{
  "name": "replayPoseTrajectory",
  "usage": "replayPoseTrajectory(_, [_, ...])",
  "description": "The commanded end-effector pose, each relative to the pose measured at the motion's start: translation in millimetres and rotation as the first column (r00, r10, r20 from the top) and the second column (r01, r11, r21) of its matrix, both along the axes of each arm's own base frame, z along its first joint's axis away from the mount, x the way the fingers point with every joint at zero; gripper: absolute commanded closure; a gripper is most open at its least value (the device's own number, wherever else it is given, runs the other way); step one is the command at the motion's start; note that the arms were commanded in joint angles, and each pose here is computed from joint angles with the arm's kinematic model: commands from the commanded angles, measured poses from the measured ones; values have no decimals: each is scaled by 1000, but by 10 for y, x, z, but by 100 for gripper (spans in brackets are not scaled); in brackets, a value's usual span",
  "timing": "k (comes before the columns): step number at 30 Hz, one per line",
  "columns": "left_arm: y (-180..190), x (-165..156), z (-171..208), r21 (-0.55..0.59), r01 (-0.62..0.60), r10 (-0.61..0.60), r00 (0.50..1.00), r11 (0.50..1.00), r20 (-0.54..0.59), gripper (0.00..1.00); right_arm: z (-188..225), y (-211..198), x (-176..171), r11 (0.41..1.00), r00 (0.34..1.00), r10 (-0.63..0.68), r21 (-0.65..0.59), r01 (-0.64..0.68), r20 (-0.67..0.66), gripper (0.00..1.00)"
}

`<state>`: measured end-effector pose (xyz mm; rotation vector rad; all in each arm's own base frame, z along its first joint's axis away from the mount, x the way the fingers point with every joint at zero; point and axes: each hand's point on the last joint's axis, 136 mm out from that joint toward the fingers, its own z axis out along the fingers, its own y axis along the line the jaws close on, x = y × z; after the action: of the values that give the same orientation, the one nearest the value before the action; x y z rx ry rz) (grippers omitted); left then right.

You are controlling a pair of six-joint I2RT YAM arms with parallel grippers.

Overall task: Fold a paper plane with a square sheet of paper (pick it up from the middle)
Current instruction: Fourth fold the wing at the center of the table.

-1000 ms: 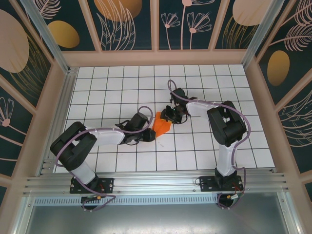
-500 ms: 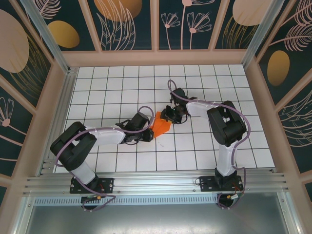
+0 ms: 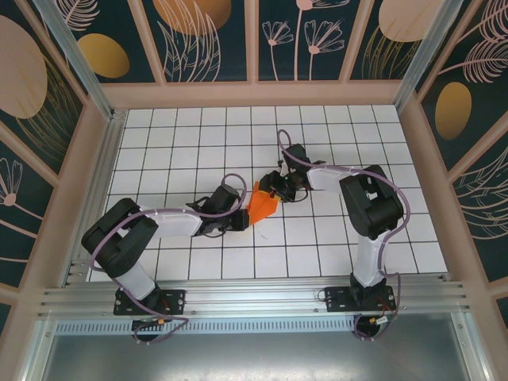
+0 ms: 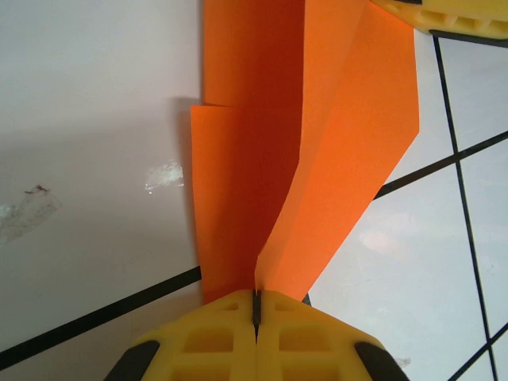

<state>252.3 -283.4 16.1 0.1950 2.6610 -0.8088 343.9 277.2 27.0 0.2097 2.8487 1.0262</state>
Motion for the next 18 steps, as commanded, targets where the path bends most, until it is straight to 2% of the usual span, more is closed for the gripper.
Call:
replayPoseTrajectory(1, [-31, -36, 16, -115, -21, 16, 999, 993, -47, 99, -475, -260, -196, 993, 995, -43, -112, 32, -94, 41])
replayPoseTrajectory(8, [3, -39, 44, -251, -61, 36, 994, 966, -101, 99, -502, -286, -217, 993, 994, -43, -117, 31, -97, 37])
replayPoseTrajectory(18, [33, -65, -170, -261, -125, 66, 973, 957, -221, 99, -501, -290, -204, 993, 995, -29, -121, 18, -91, 37])
